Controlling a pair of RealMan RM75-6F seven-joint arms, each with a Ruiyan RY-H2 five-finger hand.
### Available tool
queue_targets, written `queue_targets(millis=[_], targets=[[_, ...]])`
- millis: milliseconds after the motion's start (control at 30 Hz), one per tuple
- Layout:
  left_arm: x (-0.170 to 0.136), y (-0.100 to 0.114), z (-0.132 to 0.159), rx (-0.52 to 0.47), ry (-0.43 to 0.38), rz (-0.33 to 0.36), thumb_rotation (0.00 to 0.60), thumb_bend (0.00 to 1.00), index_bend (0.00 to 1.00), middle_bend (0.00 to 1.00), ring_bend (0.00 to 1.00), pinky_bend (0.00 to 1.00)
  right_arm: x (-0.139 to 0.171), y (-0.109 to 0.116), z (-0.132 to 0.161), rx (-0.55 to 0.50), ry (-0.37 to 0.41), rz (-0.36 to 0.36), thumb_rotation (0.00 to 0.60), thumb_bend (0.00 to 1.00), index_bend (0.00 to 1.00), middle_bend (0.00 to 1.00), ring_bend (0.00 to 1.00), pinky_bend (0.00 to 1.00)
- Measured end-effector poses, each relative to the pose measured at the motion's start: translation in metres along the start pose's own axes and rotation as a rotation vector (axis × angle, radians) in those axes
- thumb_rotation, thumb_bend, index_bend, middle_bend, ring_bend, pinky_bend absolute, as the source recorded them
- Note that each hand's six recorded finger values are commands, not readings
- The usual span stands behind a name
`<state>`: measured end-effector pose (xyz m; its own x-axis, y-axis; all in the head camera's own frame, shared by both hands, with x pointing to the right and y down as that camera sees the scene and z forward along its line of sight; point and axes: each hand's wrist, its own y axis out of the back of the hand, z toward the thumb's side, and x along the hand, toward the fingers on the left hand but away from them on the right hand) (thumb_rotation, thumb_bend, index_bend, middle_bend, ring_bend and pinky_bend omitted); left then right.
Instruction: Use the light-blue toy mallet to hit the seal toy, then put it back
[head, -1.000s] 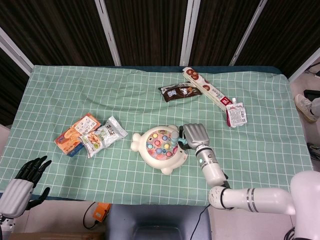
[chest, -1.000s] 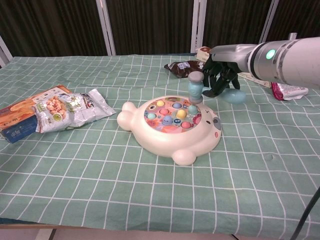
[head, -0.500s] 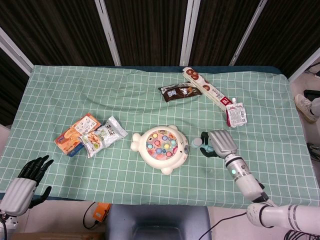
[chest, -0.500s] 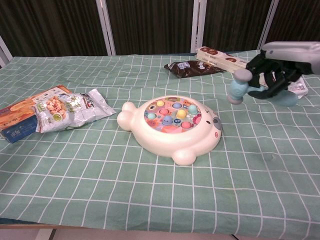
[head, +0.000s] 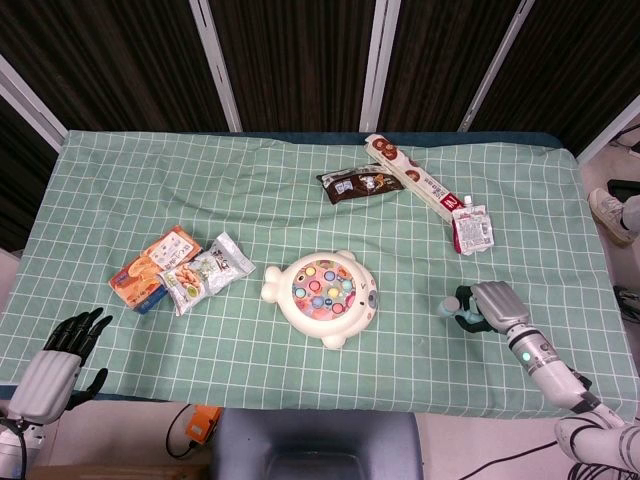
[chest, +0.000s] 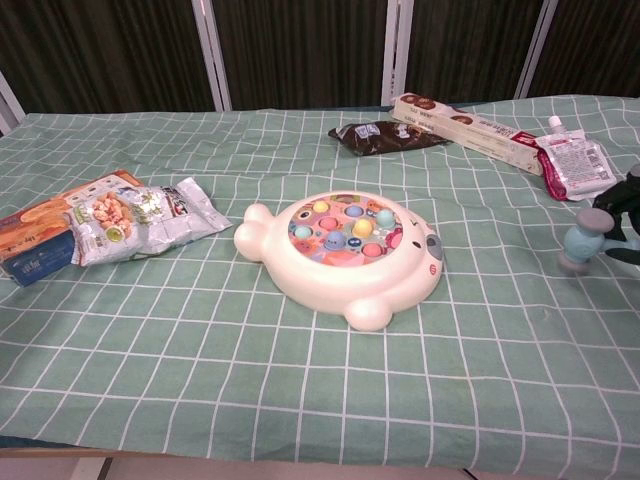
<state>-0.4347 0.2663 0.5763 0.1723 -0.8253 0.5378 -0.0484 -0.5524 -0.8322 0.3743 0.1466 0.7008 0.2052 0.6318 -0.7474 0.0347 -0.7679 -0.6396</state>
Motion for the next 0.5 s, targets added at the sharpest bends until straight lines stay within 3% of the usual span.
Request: queue_targets(millis=[200,500], targets=[[0.003,-0.001,0.001,0.001,0.0,-0.008,0.6,0.4,0.0,0.0,0.0,0.11,-0.005,-0.012,0.001,-0.015,0.032,-0.002,0.6,0.72,0.97,0.71,0.71,0.75],[0.002,0.0,0.001,-0.004,-0.006,-0.005,0.6,0.4,0.0,0.0,0.0,0.11,-0.014,-0.009,0.016,-0.003,0.066,-0.026,0.6,0.72,0.96,0.71,0.7,0.74]])
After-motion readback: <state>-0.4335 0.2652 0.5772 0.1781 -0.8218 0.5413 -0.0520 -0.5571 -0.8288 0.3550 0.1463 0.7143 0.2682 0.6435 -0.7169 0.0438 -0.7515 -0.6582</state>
